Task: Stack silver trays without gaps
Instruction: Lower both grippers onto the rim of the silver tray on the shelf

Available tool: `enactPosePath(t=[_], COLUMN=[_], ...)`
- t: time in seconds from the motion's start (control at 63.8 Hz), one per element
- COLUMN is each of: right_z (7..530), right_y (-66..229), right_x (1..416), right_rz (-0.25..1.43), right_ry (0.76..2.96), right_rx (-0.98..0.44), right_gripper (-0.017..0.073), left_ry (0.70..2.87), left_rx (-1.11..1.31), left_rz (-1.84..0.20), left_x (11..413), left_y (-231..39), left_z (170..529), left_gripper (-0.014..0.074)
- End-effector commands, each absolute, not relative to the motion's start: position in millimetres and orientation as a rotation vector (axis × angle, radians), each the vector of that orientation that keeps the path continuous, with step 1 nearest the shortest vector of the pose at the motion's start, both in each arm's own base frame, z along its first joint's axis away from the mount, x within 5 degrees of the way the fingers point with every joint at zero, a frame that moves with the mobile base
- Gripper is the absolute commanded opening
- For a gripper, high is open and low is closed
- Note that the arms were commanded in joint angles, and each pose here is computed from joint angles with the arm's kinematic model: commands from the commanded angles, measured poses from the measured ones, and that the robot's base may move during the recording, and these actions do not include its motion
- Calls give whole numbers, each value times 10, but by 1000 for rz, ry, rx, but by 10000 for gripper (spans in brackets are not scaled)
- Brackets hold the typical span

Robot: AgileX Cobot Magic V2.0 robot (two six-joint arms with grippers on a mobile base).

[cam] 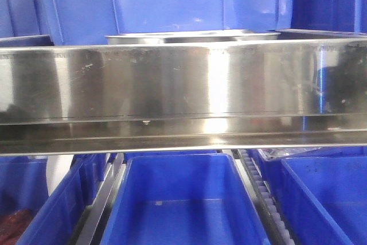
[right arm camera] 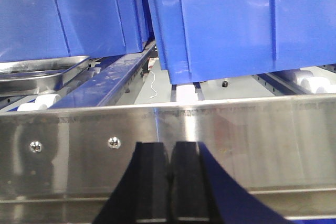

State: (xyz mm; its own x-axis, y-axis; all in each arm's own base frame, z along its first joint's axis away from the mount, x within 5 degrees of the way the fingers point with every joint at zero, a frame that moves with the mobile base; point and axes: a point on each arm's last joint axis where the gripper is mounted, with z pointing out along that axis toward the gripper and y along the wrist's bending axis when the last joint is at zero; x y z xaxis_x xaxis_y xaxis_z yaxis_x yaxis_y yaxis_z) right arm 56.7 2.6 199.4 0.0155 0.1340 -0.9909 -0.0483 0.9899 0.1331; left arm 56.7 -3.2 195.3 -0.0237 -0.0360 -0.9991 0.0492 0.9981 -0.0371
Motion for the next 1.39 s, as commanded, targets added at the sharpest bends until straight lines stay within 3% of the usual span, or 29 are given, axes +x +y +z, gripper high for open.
enactPosePath(t=[0.0,0.878,0.972,1.113,1.254,1.379], right_z=[2083,2122,2200,2537,2970,3306], right_y=[27,26,21,22,26,28], right_x=[547,541,527,441,298,268], right_rz=[143,146,186,210,215,216], right_ry=[1445,1402,1358,1343,1355,1354], right_rx=[55,55,91,100,89,85], right_gripper=[49,49,49,52,197,509], left_ry=[1460,1410,1359,1341,1396,1452], left_rx=[-3,-15,-17,71,78,75], left_rz=[-77,-83,-82,12,12,-7], left_x=[532,524,499,390,276,321], left_y=[-24,-18,-15,-18,-15,-23], left_z=[2073,2128,2246,2735,3282,3676], left_gripper=[-48,-48,-48,-31,125,348])
